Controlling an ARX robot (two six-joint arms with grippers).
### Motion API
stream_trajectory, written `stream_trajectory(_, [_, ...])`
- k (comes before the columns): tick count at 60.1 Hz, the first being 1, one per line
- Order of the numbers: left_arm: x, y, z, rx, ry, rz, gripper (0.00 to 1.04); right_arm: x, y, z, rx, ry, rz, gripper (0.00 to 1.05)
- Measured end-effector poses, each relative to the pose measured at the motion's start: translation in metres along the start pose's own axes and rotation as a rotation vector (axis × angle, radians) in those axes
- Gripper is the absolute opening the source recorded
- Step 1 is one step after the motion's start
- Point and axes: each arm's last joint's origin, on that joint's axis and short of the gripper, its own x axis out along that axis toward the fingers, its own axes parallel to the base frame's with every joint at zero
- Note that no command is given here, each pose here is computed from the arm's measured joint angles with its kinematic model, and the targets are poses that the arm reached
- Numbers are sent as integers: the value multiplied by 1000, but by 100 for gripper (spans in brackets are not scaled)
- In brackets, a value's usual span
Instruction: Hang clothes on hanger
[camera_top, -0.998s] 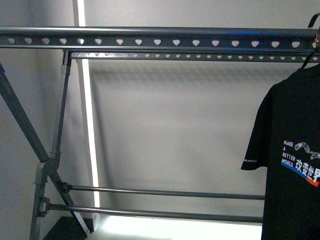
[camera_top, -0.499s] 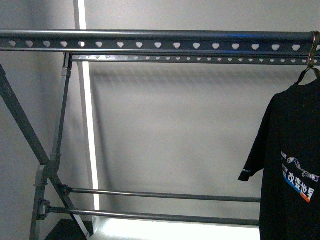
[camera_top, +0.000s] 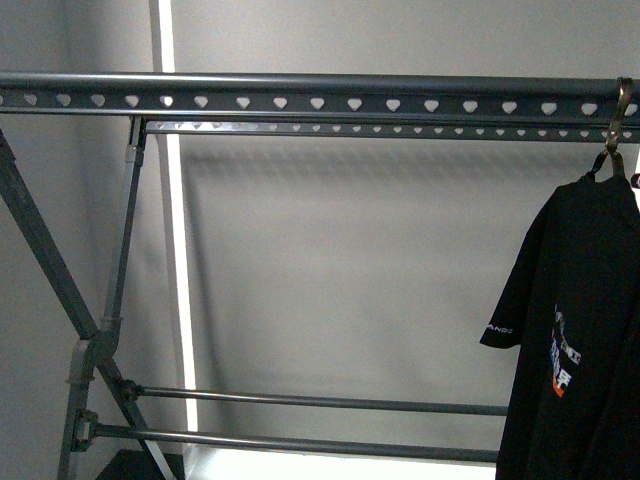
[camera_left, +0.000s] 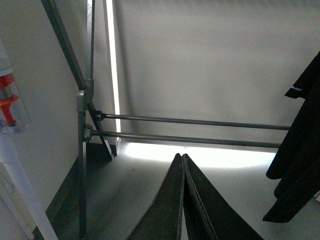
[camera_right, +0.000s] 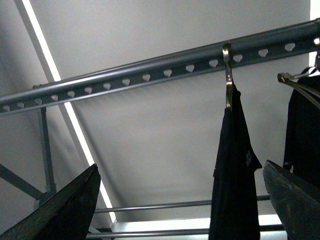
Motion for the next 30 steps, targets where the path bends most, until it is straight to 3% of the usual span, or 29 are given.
stream_trajectory(5, [0, 0, 0, 0, -1, 0, 4, -30, 6, -35, -41, -33, -36, 97])
stream_trajectory(10, [0, 0, 0, 0, -2, 0, 4, -51, 12, -66, -109, 99, -104, 85])
stream_trajectory(14, [0, 0, 0, 0, -2, 0, 4, -62, 15, -85, -144, 188, -85, 74])
stream_trajectory(26, [0, 0, 0, 0, 0, 0, 4, -74, 15, -101, -197, 204, -73, 41])
stream_trajectory(30, [0, 0, 0, 0, 0, 0, 4, -79, 14, -105, -204, 197, -72, 25])
